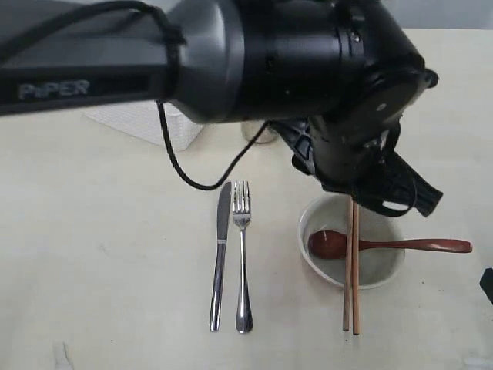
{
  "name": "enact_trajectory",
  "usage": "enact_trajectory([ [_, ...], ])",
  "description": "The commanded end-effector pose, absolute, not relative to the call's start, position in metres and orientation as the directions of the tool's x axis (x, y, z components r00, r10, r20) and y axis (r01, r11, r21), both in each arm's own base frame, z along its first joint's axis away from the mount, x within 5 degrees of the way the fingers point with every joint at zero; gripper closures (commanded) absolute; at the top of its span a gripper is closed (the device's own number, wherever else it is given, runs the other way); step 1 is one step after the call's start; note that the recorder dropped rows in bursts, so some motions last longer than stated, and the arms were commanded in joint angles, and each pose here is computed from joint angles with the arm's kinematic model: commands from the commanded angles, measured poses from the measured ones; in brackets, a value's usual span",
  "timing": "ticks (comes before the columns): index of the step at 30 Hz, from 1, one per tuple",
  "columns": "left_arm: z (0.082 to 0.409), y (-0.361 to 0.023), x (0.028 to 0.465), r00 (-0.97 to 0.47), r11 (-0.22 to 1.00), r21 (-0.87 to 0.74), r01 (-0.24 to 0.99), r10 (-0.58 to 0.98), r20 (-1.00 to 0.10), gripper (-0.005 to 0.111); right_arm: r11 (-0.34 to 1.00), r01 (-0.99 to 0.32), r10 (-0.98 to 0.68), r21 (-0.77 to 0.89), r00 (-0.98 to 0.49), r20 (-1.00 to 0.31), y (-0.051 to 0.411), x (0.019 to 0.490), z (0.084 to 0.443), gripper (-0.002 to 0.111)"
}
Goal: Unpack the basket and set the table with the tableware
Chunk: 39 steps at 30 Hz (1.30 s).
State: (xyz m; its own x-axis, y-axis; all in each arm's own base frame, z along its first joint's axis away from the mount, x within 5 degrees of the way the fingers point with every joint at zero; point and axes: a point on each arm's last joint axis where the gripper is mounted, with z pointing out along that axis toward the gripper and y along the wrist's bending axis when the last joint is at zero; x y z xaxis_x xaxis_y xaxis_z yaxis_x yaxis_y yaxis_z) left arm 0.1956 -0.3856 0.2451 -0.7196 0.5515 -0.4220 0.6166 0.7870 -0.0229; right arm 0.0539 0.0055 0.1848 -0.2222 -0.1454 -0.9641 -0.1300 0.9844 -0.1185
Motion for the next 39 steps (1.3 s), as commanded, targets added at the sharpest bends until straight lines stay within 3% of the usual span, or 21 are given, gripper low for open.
enact_trajectory([
  [1, 0.294, -0.366, 0.194, -0.649, 0.771, 0.03, 0.636, 0.555, -0.521, 0.084, 0.985, -0.128, -0.142, -0.116, -0.216, -0.966, 0.005, 0.054, 0.184, 0.108],
  [4, 0.324, -0.354, 0.19, -0.607, 0.762, 0.023, 0.647, 0.534, -0.589, 0.107, 0.985, -0.128, -0.142, -0.116, -0.216, -0.966, 0.005, 0.054, 0.184, 0.108],
  [9, 0.365, -0.326, 0.177, -0.54, 0.748, -0.002, 0.664, 0.477, -0.694, 0.106, 0.985, -0.128, -0.142, -0.116, -0.216, -0.966, 0.005, 0.054, 0.184, 0.108],
  [16, 0.391, -0.278, 0.154, -0.464, 0.722, -0.052, 0.69, 0.386, -0.797, 0.106, 0.985, -0.128, -0.142, -0.116, -0.216, -0.966, 0.005, 0.054, 0.184, 0.108],
  [23, 0.4, -0.226, 0.131, -0.362, 0.692, -0.045, 0.721, 0.32, -0.876, 0.107, 0.985, -0.128, -0.142, -0.116, -0.216, -0.966, 0.005, 0.054, 0.184, 0.108],
  [31, 0.406, -0.193, 0.113, -0.301, 0.66, -0.078, 0.747, 0.231, -0.925, 0.107, 0.985, -0.128, -0.142, -0.116, -0.216, -0.966, 0.005, 0.054, 0.184, 0.108],
  [39, 0.435, -0.161, 0.092, -0.17, 0.583, -0.116, 0.804, 0.038, -0.985, 0.107, 0.985, -0.128, -0.142, -0.116, -0.216, -0.966, 0.005, 0.054, 0.184, 0.108],
])
